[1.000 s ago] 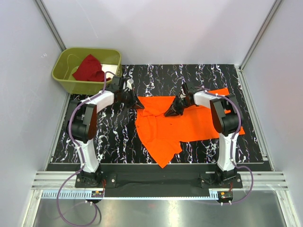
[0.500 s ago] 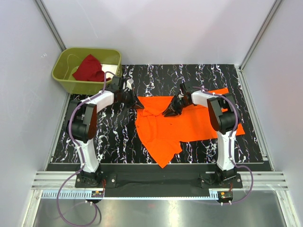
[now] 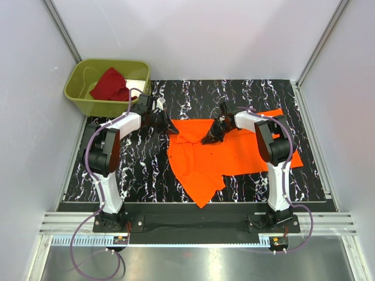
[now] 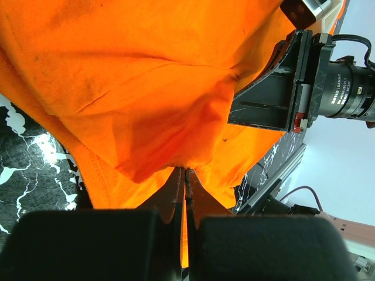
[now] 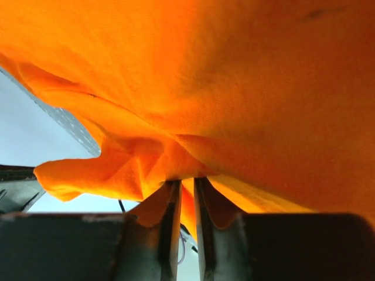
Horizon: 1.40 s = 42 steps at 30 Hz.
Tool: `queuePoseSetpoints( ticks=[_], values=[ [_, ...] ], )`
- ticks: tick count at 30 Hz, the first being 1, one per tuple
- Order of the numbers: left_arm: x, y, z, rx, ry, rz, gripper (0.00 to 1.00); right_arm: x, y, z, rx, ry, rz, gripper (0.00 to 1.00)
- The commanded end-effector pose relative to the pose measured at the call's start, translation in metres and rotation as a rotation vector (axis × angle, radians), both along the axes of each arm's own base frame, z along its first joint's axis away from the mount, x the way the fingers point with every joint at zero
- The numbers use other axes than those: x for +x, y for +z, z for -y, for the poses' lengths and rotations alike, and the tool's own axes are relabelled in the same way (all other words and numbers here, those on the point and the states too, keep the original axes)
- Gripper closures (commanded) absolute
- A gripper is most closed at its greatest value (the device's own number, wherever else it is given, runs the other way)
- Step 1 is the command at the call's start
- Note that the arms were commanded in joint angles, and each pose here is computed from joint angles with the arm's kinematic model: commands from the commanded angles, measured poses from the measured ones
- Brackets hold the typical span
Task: Fold and stack the t-shirts
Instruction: Fold the tshirt
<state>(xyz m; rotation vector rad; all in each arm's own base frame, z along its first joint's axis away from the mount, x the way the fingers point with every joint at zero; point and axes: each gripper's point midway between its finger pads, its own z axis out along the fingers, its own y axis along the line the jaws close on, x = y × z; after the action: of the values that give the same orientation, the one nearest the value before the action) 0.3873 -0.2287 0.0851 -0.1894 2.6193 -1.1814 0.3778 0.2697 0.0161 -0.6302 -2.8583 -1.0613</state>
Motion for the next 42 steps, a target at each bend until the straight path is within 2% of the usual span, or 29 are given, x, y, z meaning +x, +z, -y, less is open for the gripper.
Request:
queuePoseSetpoints(
  ticks=[1,6,12,18,23,32,42],
  values=[
    [0.006,0.012,0.003,-0.041,-0.011,0.04,1.0,0.004,0.002,-0.005,-0.027,-0.013,0.001,0.85],
    [0.002,0.009,0.001,-0.026,-0.012,0.039,1.0,0.009,0.007,-0.003,-0.049,-0.022,0.027,1.0],
    [-0.008,0.008,-0.005,0.01,-0.017,0.025,1.0,0.005,0.029,0.003,-0.081,0.017,0.053,1.0],
    [-0.031,0.004,-0.013,0.05,-0.038,-0.023,1.0,-0.024,0.039,0.016,-0.124,0.1,-0.002,1.0],
    [-0.047,0.004,-0.013,0.043,-0.055,-0.047,1.0,-0.031,0.047,0.021,-0.13,0.141,0.037,1.0],
    [-0.08,0.004,-0.007,0.02,-0.115,-0.106,0.97,-0.041,0.042,0.027,-0.154,0.213,0.02,1.0],
    [-0.102,-0.001,0.006,0.002,-0.17,-0.156,0.96,-0.041,0.034,0.033,-0.151,0.222,0.001,1.0]
  ],
)
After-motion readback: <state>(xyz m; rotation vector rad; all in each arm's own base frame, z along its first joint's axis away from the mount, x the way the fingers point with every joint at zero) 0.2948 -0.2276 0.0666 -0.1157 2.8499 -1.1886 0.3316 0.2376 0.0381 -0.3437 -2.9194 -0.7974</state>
